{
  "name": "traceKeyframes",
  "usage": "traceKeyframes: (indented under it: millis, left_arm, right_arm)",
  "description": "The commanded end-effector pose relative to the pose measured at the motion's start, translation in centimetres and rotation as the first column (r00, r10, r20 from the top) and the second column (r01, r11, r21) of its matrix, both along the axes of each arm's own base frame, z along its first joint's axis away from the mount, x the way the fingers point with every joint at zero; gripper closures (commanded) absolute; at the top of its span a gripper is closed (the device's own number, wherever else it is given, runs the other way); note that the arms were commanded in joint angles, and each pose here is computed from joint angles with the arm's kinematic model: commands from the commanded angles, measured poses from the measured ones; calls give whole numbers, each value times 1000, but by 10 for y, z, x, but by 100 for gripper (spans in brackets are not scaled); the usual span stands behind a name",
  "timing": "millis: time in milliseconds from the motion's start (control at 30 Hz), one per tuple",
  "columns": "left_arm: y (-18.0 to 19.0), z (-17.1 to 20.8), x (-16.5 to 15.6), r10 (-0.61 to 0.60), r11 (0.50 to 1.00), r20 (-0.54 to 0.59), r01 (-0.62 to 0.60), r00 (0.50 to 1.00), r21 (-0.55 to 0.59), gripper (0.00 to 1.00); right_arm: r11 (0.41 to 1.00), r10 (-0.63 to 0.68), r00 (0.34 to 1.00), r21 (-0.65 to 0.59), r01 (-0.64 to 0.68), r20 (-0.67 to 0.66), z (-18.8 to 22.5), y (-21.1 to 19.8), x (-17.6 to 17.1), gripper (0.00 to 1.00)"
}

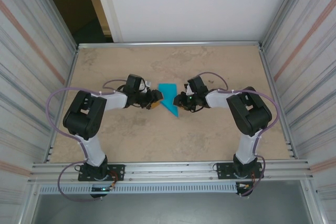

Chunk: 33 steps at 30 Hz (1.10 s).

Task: Fold a paper plane with a square sheet of paper (pick it up from the middle)
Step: Third fold the triangle at the center of the table.

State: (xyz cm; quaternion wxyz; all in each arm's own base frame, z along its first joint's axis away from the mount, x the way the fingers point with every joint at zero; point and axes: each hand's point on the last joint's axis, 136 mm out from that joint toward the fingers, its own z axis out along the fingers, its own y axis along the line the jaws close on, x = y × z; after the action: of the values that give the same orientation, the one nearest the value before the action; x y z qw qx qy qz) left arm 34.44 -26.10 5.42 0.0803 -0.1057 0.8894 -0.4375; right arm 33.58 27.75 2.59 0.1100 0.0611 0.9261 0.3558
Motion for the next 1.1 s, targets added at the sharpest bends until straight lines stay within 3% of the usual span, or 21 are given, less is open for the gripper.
traceKeyframes:
  millis: [0, 400, 667, 1067]
  left_arm:
    - [-4, -1, 6, 8, 1000, -14, -8, 1000, 16, 53]
    - [-25, -7, 13, -77, 997, -28, 76, 997, -28, 54]
    - [-40, 9, 11, -182, 975, 73, 189, 981, -115, 61]
    - [-40, 13, 6, -277, 949, 142, 294, 950, -112, 74]
  right_arm:
    - [999, 28, 1000, 16, -28, -12, -5, 0, -1, 69]
    - [1000, 10, 998, 22, -8, -57, -15, -13, 1, 73]
    - [999, 32, 999, 32, -31, -30, 1, -11, 7, 73]
    - [998, 50, 999, -32, -50, 12, 9, -8, 14, 74]
